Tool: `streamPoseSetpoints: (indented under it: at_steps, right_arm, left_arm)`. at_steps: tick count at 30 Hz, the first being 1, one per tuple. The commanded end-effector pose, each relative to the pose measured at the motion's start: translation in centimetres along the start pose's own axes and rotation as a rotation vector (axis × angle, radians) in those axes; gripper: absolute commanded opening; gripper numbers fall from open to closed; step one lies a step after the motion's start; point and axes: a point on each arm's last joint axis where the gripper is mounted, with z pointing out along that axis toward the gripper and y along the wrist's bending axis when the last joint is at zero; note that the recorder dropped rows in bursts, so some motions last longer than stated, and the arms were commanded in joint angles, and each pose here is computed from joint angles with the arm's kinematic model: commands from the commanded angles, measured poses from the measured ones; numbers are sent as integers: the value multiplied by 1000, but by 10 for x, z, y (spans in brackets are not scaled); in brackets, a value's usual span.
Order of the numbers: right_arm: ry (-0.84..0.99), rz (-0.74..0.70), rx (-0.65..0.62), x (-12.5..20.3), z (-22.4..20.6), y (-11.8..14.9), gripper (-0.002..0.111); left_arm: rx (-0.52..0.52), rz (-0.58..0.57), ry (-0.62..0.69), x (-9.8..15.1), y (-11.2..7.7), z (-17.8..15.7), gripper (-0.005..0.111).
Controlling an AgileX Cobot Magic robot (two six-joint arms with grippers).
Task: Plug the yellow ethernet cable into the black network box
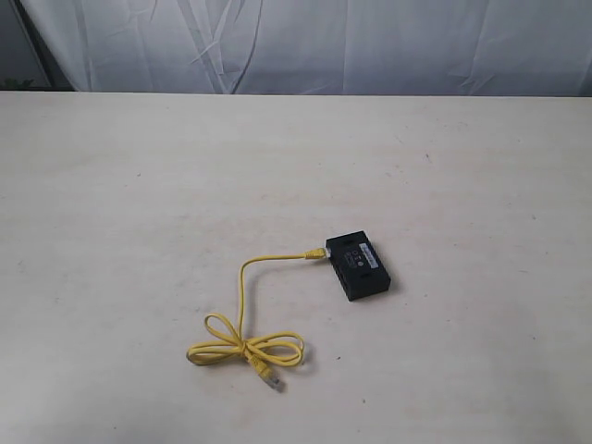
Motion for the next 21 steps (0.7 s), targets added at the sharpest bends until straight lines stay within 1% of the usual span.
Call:
streamPoseSetpoints:
  at_steps: [1, 4, 6, 7, 10, 21]
  right_arm:
    - [-27, -20, -28, 0, 1, 1, -1]
    - [-44, -21, -32, 4, 4, 1, -1]
    - [-18, -21, -33, 14, 9, 1, -1]
    - [10, -21, -33, 27, 15, 1, -1]
    - [39, -21, -32, 44, 22, 1, -1]
    - [26, -20, -32, 44, 23, 1, -1]
  left_arm:
    - [-2, -10, -6, 1, 0, 0, 0]
    - [-2, -10, -6, 1, 0, 0, 0]
    - [-2, -10, -6, 1, 0, 0, 0]
    - [-2, -10, -6, 1, 0, 0, 0]
    - [-2, -10, -6, 1, 0, 0, 0]
    - [-2, -10, 0, 1, 0, 0, 0]
